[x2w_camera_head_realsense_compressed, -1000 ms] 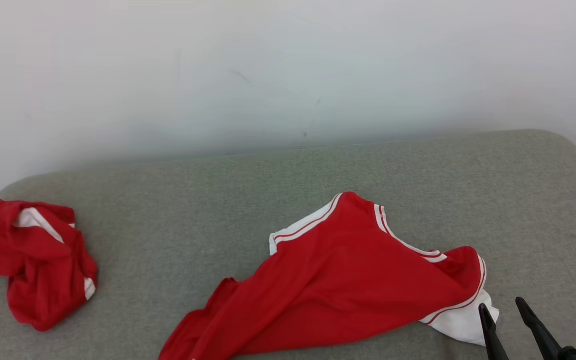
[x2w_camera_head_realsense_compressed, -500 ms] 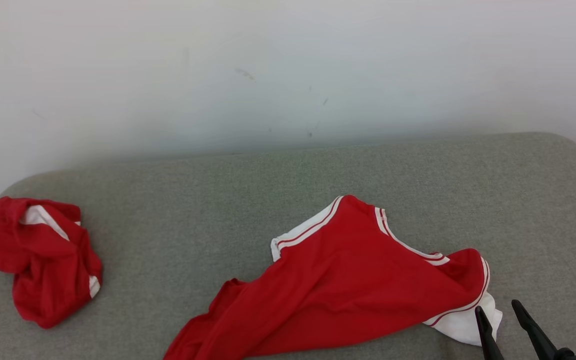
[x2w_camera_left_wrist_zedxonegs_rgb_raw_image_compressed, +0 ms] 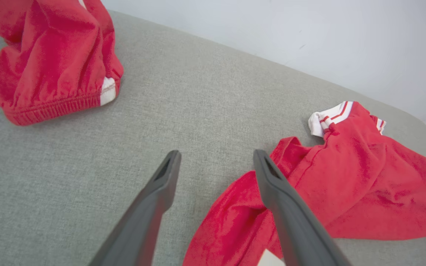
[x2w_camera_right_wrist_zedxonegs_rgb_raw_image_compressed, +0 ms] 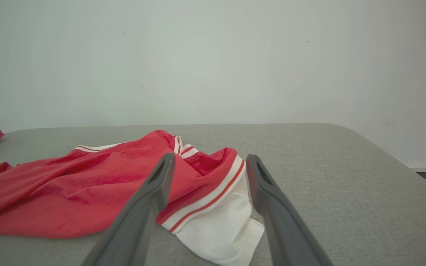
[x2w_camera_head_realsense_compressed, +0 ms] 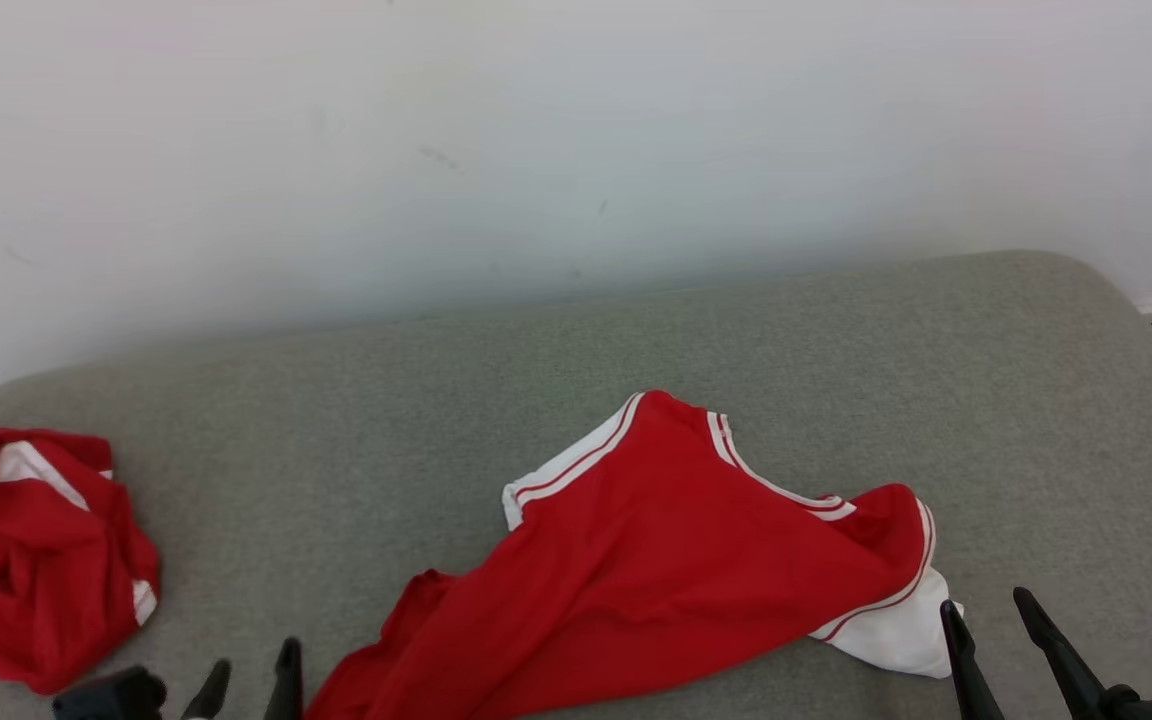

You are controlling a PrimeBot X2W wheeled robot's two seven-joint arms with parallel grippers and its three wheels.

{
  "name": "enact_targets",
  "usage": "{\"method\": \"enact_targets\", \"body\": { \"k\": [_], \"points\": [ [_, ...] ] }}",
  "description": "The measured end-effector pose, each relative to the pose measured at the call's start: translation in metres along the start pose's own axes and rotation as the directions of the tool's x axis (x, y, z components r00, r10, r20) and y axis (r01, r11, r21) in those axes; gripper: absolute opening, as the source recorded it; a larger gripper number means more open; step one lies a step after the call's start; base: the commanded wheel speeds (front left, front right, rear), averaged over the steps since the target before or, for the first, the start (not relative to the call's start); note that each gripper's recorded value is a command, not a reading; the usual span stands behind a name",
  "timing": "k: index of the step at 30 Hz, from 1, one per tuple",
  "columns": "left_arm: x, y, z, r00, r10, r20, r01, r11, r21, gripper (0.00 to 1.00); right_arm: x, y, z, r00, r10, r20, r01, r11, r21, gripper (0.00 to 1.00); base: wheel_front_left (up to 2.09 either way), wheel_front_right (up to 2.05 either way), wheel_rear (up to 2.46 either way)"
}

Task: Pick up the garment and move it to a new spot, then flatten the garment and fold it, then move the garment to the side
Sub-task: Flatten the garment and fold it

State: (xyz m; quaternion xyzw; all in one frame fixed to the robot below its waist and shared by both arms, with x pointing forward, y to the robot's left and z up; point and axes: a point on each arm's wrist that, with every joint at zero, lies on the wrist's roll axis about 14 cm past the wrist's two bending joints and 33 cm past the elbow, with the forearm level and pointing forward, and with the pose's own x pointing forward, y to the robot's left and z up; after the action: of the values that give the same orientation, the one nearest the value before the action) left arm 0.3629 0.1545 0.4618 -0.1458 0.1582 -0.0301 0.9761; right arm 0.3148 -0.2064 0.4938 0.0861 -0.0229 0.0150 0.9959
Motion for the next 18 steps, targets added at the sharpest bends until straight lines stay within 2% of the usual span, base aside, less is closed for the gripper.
{"method": "enact_targets", "body": {
  "k": [6,11,14,18],
  "points": [
    [0.023,-0.075,0.036,0.979,-0.194,0.058,0.193,0.981,0.03,1.0,-0.009,-0.016,0.006,0.998,-0.06,0.019,0.06,0.998,-0.003,1.0,0.0,0.0,0.0],
    [0.048,-0.134,0.032,0.943,-0.334,-0.004,0.334,0.941,0.059,1.0,-0.016,-0.029,0.01,0.993,-0.114,0.027,0.114,0.994,0.002,1.0,0.0,0.0,0.0],
    [0.065,-0.158,0.017,0.925,-0.372,-0.079,0.377,0.924,0.067,1.0,-0.02,-0.036,0.006,0.989,-0.147,0.013,0.147,0.989,0.008,1.0,0.0,0.0,0.0],
    [0.092,-0.165,-0.004,0.919,-0.354,-0.172,0.374,0.922,0.103,1.0,-0.018,-0.043,0.005,0.985,-0.172,0.004,0.172,0.985,0.008,1.0,0.0,0.0,0.0]
  ]
}}
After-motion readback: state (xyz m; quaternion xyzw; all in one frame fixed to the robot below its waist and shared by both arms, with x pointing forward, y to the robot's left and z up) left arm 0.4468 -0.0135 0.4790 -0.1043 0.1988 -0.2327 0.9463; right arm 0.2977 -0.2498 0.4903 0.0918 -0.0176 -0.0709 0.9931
